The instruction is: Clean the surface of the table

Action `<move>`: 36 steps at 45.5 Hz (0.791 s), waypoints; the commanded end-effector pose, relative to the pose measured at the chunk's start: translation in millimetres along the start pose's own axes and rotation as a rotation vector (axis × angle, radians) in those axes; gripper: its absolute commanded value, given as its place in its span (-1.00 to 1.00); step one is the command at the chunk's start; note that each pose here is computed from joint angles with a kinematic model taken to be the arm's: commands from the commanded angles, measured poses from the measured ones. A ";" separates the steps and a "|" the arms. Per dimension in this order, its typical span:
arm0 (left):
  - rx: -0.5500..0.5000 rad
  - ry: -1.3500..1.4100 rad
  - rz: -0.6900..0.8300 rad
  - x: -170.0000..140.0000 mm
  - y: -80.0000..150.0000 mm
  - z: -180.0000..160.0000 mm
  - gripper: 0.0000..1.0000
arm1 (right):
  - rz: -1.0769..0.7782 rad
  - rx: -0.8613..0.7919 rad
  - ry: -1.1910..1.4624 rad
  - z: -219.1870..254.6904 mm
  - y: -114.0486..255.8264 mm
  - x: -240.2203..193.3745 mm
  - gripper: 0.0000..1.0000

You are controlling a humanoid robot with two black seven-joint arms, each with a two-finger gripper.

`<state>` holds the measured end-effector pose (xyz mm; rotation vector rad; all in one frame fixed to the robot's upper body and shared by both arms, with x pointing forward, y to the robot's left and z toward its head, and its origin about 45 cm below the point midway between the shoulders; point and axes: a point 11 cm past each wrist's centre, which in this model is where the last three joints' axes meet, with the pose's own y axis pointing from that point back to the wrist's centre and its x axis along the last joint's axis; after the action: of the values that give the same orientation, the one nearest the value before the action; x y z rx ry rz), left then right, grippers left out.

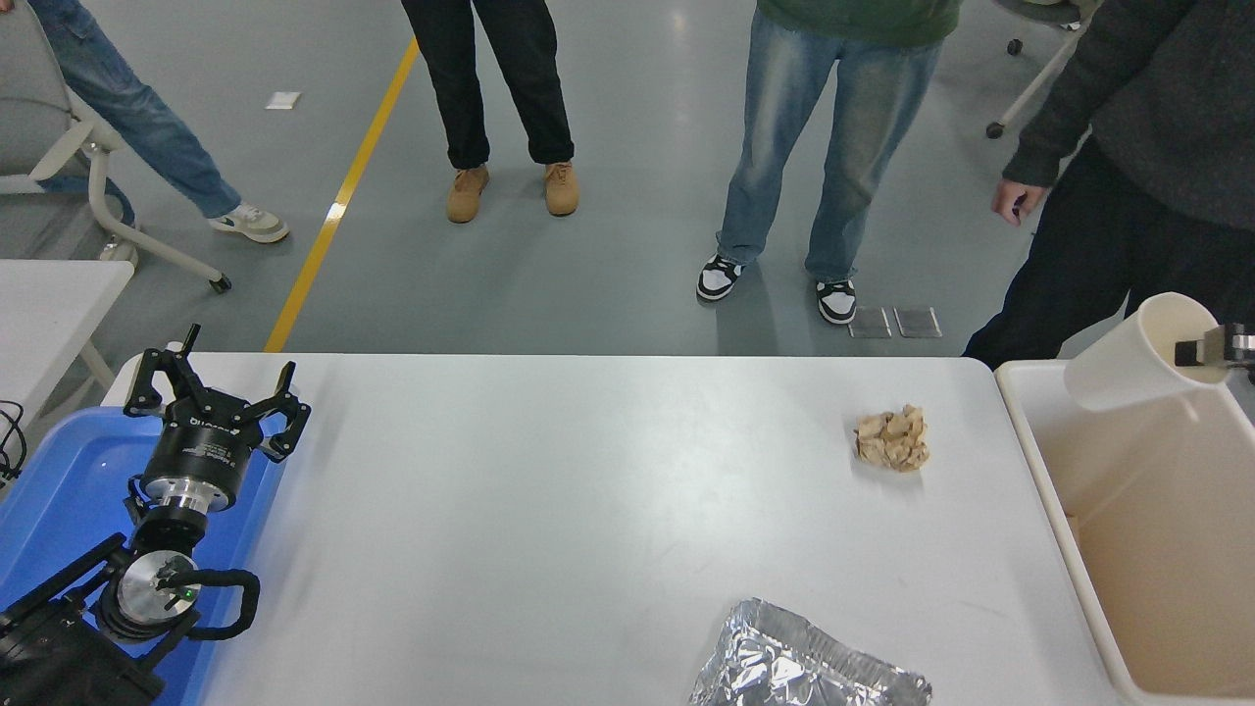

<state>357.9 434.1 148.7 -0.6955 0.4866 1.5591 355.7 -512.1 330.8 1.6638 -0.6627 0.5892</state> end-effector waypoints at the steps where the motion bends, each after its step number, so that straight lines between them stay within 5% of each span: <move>1: 0.000 0.000 0.000 -0.1 0.0 -0.2 0.98 | 0.003 -0.091 -0.044 44.5 -13.2 -26.4 -1.00; 13: 0.000 0.000 0.000 -0.1 0.0 -0.2 0.98 | 0.001 -0.220 -0.067 93.5 -43.6 -61.6 -1.00; 36: 0.000 0.000 0.000 -0.1 0.0 -0.2 0.98 | 0.034 -0.338 -0.072 109.2 -92.2 -131.2 -1.00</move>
<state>357.9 433.9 148.6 -0.6959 0.4870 1.5589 338.5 -590.8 186.8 1.4278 -0.7594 0.4315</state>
